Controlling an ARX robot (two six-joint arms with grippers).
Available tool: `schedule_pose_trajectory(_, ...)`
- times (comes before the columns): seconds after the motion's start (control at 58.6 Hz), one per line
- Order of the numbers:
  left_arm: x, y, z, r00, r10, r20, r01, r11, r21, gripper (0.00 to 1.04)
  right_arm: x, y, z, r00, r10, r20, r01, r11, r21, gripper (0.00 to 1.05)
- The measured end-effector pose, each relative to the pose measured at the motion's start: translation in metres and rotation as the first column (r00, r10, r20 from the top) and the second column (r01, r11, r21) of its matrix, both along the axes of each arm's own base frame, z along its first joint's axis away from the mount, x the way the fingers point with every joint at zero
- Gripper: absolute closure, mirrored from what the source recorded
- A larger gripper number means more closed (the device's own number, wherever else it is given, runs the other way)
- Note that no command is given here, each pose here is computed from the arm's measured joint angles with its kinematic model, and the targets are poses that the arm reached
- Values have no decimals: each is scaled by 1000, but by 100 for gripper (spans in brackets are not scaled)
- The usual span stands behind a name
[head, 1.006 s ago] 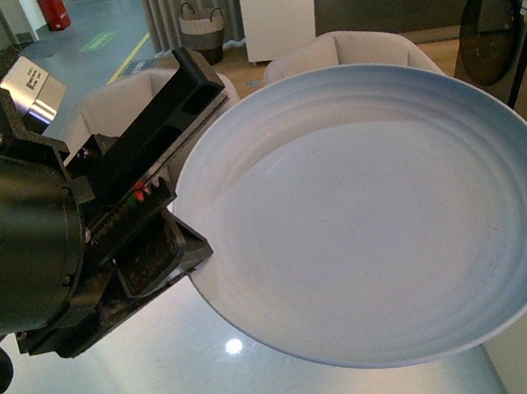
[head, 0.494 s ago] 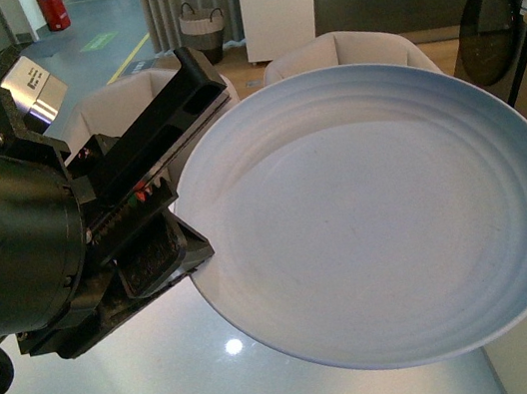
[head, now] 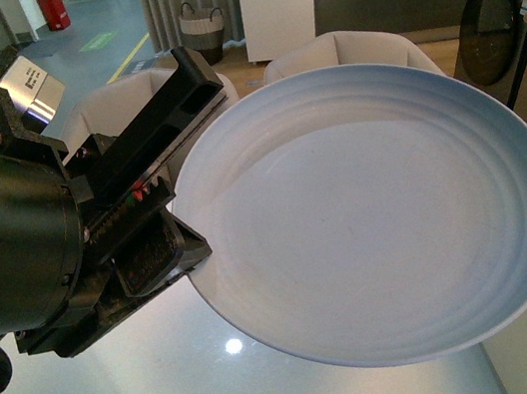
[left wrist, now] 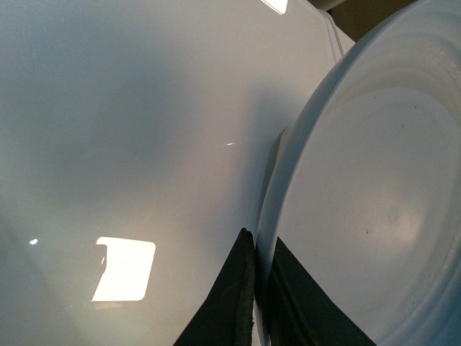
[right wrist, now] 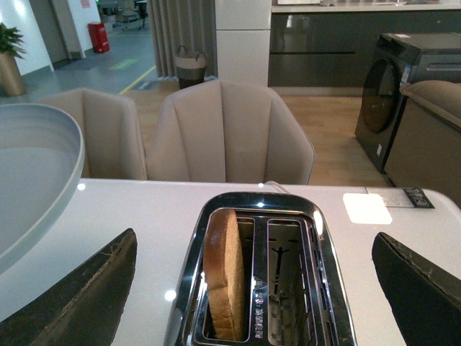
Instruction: Left arm holds plate, right arm toasts bread
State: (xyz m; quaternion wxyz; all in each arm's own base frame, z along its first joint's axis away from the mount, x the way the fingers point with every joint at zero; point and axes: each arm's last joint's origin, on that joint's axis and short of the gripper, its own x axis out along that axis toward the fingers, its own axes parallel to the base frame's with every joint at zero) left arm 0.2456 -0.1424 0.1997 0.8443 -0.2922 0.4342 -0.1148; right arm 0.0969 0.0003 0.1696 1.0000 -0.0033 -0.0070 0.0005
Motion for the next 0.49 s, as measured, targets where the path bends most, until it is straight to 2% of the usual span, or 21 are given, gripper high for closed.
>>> schedule_pose_trajectory(0.051,0,1,2,995,94,-30,-92,993,80,101,0,0,0,1000,0,0,0,1000,0,9)
schedule_pose_trajectory(0.119,-1,3,3,987,155,-39,-149,981,124,101,0,0,0,1000,0,0,0,1000,0,9)
schedule_pose_trajectory(0.341,2,5,5,980,189,-58,-184,979,87,101,0,0,0,1000,0,0,0,1000,0,9)
schedule_pose_trajectory(0.494,12,23,6,969,239,-69,-235,970,59,101,0,0,0,1000,0,0,0,1000,0,9)
